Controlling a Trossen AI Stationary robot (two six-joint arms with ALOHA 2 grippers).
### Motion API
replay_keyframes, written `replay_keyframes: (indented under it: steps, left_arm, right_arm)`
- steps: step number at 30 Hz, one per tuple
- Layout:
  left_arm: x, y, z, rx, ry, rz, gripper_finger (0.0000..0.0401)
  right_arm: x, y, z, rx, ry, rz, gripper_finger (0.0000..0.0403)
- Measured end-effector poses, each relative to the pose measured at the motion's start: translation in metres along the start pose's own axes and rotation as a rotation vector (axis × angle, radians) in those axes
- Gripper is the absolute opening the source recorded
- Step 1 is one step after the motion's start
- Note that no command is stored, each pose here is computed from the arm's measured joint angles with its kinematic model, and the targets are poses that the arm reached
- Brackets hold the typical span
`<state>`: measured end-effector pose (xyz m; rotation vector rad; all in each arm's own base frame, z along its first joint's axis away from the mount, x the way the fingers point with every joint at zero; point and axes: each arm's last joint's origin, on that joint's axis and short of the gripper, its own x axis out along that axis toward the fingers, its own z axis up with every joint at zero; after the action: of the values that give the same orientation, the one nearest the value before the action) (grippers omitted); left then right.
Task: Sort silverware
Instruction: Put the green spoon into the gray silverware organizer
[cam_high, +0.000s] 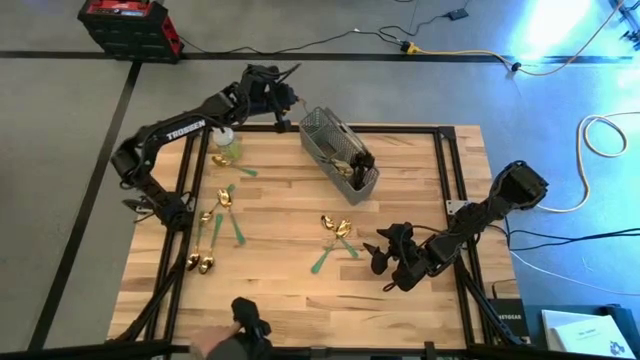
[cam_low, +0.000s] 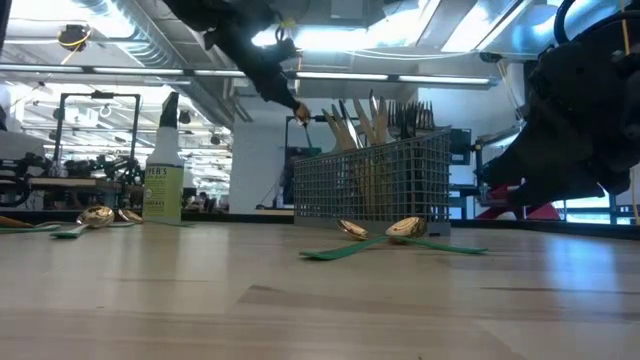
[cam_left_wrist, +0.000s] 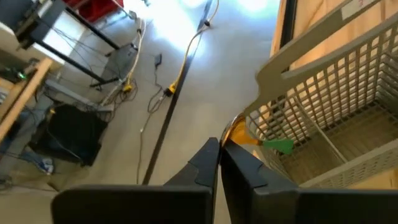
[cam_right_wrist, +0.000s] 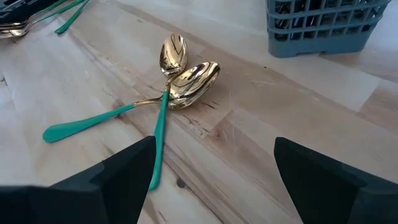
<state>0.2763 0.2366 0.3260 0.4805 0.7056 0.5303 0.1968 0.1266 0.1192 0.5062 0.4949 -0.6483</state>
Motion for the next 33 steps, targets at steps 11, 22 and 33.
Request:
replay_keyframes:
  steps: [11,22,33]
  left_arm:
    - [0.009,-0.007,-0.003,-0.006,0.016,-0.042,0.0]
    - [0.009,-0.011,-0.001,0.009,0.017,-0.055,0.0098]
    - [0.008,-0.012,0.0,-0.025,0.017,-0.062,0.0143]
  right_arm:
    - [0.0,0.001,0.0,-0.007,-0.002,0.01,0.0309]
    - [0.0,0.002,0.0,-0.005,-0.003,0.012,0.0309]
    - [0.0,0.002,0.0,-0.005,-0.003,0.012,0.0309]
